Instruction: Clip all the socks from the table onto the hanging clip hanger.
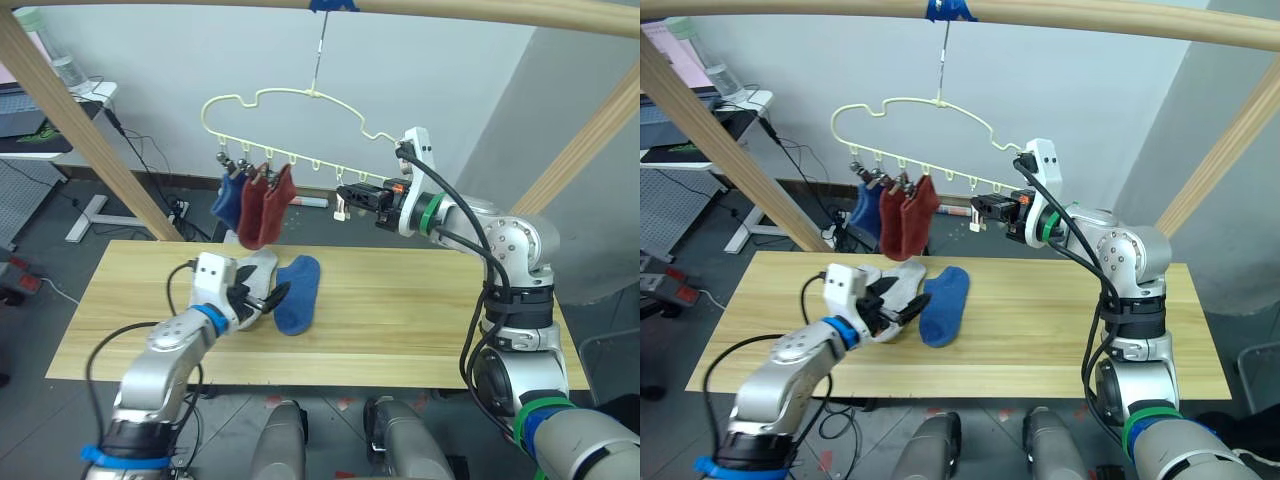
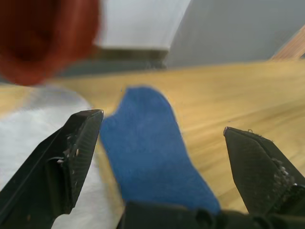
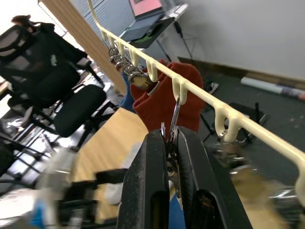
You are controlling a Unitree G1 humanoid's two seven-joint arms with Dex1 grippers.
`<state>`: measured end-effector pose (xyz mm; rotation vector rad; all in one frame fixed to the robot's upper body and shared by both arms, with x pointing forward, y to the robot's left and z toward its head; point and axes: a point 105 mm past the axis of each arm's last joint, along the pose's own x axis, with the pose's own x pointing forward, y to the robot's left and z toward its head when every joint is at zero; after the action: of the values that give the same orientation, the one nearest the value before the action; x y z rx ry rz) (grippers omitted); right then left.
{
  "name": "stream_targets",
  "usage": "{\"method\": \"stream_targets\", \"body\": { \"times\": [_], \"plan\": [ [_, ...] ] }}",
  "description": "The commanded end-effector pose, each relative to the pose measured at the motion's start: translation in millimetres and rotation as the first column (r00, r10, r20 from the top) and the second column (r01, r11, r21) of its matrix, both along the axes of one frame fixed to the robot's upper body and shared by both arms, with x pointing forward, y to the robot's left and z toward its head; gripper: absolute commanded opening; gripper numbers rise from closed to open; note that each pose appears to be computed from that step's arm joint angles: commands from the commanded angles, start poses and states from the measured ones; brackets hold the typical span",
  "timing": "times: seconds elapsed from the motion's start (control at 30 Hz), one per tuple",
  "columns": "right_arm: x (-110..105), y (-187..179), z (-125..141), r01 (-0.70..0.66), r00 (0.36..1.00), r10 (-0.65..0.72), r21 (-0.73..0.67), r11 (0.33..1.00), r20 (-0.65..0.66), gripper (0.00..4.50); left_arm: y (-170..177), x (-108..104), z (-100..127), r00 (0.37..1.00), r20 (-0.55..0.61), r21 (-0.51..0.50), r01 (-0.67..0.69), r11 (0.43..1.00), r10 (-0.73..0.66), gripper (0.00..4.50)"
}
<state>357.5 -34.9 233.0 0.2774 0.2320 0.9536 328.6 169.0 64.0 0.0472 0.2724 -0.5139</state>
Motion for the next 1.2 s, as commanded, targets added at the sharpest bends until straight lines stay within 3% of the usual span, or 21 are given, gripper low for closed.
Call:
{"method": "stream_targets", "body": {
  "times": [0.03, 0.2, 0.37, 0.47, 0.67, 0.87, 1.07, 1.2],
  "plan": [
    [-4, 3, 22, -0.013, 0.997, 0.012, 0.009, 1.0, 0.079, 0.0, -10, 20, -10, 0.999, -0.016, 0.049, 0.035, 0.998, -0.034, 4.5],
    [1, -1, 26, 0.033, 0.995, -0.034, 0.011, 0.999, 0.092, 0.0, -19, 49, -25, 0.999, -0.01, 0.195, 0.047, 0.98, -0.046, 4.5],
    [3, -1, 27, 0.052, 0.994, -0.054, 0.015, 0.999, 0.098, 0.0, -27, 56, -46, 0.993, -0.085, 0.255, 0.099, 0.962, -0.08, 4.5],
    [3, -1, 29, 0.063, 0.993, -0.064, 0.016, 0.998, 0.102, 0.0, -21, 64, -49, 0.996, -0.086, 0.295, 0.052, 0.954, -0.027, 4.5],
    [5, -3, 30, 0.082, 0.99, -0.083, 0.011, 0.997, 0.112, 0.0, -33, 47, -65, 0.972, -0.199, 0.242, 0.174, 0.955, -0.127, 4.5],
    [6, -4, 30, 0.089, 0.99, -0.09, 0.01, 0.996, 0.112, 0.0, -31, 39, -67, 0.97, -0.196, 0.231, 0.186, 0.955, -0.142, 2.79],
    [11, -6, 28, 0.103, 0.988, -0.102, -0.003, 0.995, 0.113, 0.0, -37, 33, -60, 0.976, -0.107, 0.267, 0.212, 0.94, -0.19, 1.17],
    [15, -8, 27, 0.114, 0.987, -0.112, -0.007, 0.993, 0.113, 0.0, -46, 27, -54, 0.97, -0.075, 0.219, 0.24, 0.946, -0.229, 0.06]
  ]
}}
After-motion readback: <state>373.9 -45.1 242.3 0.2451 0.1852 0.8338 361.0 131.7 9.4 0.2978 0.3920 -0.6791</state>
